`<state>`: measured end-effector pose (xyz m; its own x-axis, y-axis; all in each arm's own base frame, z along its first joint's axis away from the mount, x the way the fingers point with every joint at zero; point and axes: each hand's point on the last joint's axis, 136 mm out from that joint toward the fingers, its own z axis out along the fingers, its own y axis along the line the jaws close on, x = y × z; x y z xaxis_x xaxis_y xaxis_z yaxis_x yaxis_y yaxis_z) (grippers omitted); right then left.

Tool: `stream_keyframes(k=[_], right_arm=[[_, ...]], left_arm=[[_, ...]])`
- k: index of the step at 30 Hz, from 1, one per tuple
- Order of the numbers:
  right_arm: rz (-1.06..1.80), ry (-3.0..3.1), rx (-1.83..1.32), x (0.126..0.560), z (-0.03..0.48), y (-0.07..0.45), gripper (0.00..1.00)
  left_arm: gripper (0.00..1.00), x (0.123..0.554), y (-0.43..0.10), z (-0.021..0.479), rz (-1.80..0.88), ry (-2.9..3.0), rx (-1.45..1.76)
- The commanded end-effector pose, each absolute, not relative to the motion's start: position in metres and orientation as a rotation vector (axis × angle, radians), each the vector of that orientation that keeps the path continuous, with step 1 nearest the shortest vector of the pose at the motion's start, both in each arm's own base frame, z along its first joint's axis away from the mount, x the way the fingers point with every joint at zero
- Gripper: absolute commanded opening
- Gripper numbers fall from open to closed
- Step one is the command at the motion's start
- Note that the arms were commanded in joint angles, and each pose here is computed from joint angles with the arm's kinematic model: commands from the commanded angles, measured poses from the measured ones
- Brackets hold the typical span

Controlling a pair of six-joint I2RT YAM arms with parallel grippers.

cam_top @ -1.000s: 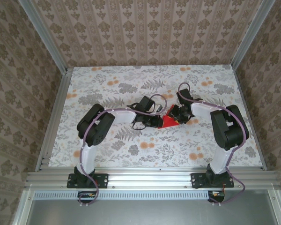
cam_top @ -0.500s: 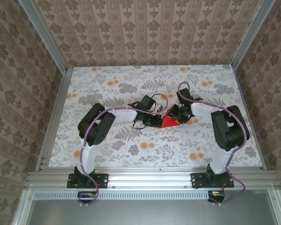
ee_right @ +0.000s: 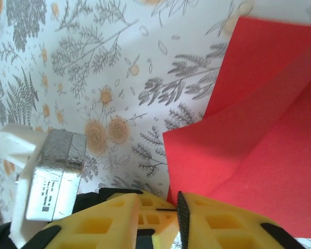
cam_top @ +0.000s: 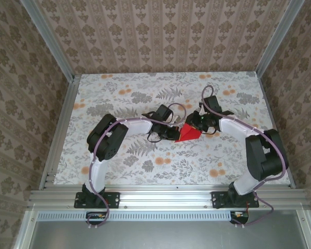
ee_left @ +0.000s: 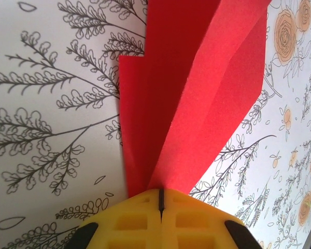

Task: Fold a paper plane with a square sheet of paper (pick it up from the middle)
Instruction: Fourth fold the wing at the center of the table.

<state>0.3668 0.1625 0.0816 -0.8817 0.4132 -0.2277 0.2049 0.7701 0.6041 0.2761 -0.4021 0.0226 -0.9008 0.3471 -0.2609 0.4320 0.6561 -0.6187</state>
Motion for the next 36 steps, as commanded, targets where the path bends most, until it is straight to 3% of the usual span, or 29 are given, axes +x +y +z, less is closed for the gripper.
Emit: stream_keyframes(k=[1, 17, 36], right_arm=[[0.953, 2.649, 0.42, 0.363, 0.068, 0.183, 0.23], [0.866, 2.738, 0.495, 0.378, 0.021, 0.166, 0.17], [0.793, 2.704, 0.54, 0.396, 0.02, 0.145, 0.18]], left_arm=[[0.04, 0.265, -0.381, -0.016, -0.932, 2.887, 0.65], [0.03, 0.263, -0.38, -0.015, -0.93, 2.89, 0.663], [0.03, 0.262, -0.382, -0.013, -0.943, 2.887, 0.668]])
